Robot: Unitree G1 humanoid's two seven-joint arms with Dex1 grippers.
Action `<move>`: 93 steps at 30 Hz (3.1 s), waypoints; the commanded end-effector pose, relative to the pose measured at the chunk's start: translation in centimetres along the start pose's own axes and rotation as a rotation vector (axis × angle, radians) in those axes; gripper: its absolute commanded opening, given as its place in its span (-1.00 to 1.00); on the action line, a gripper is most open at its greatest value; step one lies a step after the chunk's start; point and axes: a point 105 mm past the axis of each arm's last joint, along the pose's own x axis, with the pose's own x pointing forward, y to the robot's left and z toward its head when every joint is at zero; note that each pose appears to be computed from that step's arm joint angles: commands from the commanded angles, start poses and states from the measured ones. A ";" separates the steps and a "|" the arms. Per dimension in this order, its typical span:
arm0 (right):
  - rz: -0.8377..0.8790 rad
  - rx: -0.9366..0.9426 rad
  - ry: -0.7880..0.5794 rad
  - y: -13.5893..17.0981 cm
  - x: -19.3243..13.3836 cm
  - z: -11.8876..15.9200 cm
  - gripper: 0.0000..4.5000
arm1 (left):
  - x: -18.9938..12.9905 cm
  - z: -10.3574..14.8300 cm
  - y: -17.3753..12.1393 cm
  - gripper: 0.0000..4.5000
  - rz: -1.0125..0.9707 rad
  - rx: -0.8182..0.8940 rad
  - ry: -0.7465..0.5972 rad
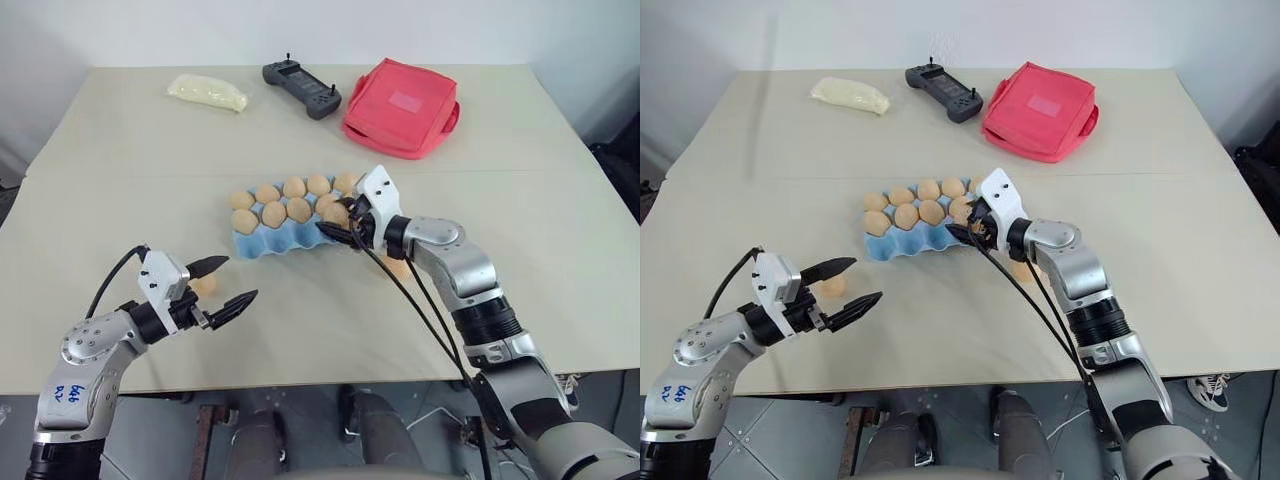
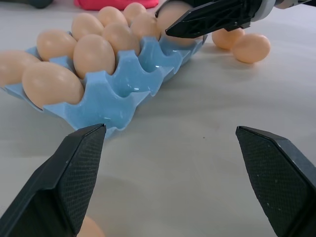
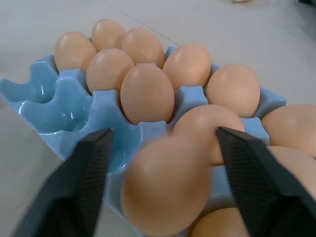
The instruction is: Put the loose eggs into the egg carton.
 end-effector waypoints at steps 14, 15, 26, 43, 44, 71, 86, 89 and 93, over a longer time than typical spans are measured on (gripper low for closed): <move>0.020 -0.117 -0.033 -0.7 -9.5 1.7 0.99 | 0.3 1.3 0.2 1.00 -0.009 0.038 -0.053; 0.007 -0.117 -0.006 -1.0 -10.7 1.1 0.99 | 0.3 1.2 0.3 1.00 -0.010 0.038 -0.052; -0.050 -0.031 0.245 -0.1 -18.6 -3.5 0.99 | 1.3 1.2 0.7 1.00 -0.051 0.036 -0.053; -0.046 0.075 0.192 0.3 -12.9 -5.1 0.99 | 1.4 1.7 0.7 1.00 -0.048 0.049 -0.058; -0.039 0.079 0.192 0.3 -12.6 -5.2 0.99 | 1.2 1.7 0.7 1.00 -0.040 0.049 -0.057; 0.102 0.013 -0.001 2.9 -8.6 0.2 -0.34 | 0.7 1.7 0.4 1.00 0.000 0.043 -0.058; 0.152 -0.051 -0.135 4.1 2.0 3.9 -0.34 | -0.1 1.8 0.4 1.00 0.051 0.057 -0.066; 0.159 -0.063 -0.117 4.1 2.5 3.4 -0.19 | -0.4 1.8 0.4 1.00 0.065 0.058 -0.065; 0.172 -0.058 -0.127 4.1 2.6 3.5 0.41 | -0.5 1.8 0.4 1.00 0.073 0.058 -0.065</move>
